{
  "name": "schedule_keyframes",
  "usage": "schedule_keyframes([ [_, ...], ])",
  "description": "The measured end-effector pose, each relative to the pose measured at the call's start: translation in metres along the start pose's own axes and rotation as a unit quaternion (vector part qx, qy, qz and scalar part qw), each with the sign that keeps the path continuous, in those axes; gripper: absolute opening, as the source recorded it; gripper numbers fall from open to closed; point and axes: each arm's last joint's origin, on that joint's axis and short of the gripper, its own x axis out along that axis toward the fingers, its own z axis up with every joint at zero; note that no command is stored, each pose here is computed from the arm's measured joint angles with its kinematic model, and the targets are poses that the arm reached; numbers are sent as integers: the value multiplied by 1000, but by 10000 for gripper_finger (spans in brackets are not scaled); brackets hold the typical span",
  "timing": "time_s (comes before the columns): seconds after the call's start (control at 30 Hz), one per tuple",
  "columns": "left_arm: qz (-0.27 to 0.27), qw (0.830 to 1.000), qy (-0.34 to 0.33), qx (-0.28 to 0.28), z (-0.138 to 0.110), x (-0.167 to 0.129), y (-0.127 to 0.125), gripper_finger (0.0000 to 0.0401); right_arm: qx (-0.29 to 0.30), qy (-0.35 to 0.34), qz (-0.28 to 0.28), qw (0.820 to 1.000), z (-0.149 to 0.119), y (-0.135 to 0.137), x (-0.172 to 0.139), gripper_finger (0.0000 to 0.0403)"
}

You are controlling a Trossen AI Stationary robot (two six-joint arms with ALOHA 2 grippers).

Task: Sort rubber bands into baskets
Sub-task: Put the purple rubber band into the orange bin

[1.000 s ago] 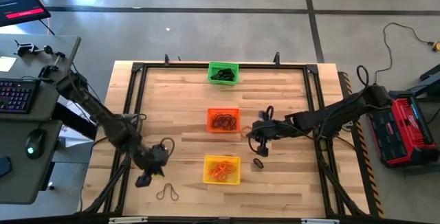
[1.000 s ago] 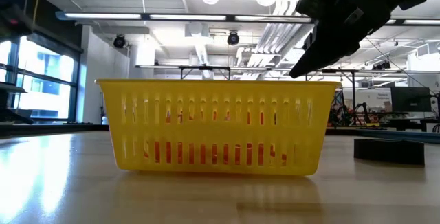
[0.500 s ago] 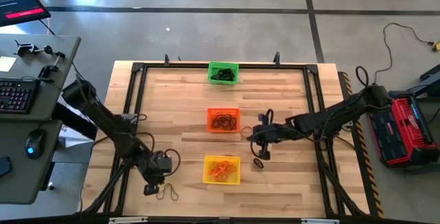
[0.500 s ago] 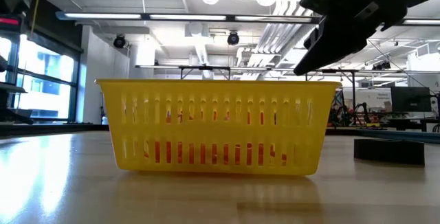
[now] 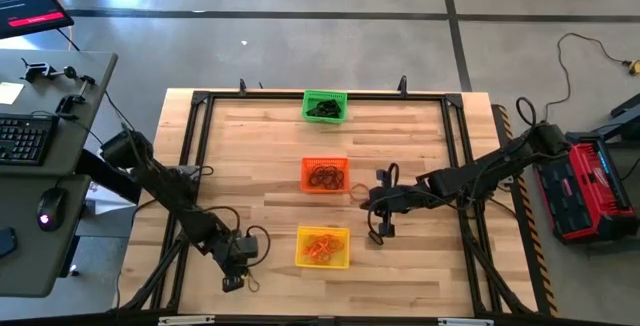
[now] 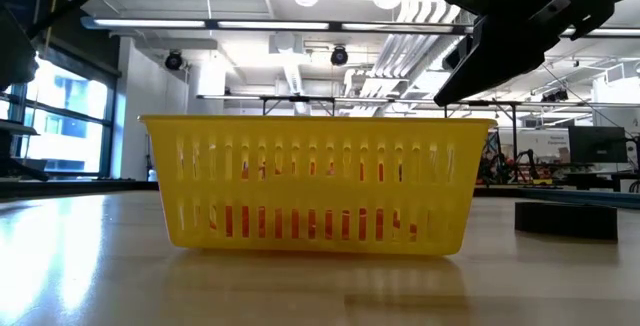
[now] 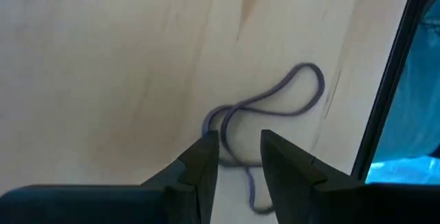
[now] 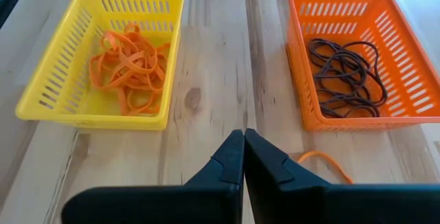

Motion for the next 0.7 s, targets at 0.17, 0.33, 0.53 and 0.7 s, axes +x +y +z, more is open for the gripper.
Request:
schedule_keyframes([
  [0.17,5,1000,2,-15,1,9,0,104,-4,0,-1,1000,0,1,0,0],
  [0.33,20,1000,-3,-11,0,10,2,89,-6,0,-1,1000,0,1,0,0],
  [0.53,39,998,10,38,-1,10,6,10,-7,1,-1,1000,0,1,0,0],
  [0.7,43,997,13,55,0,6,8,4,-7,-1,-10,1000,0,0,0,0],
])
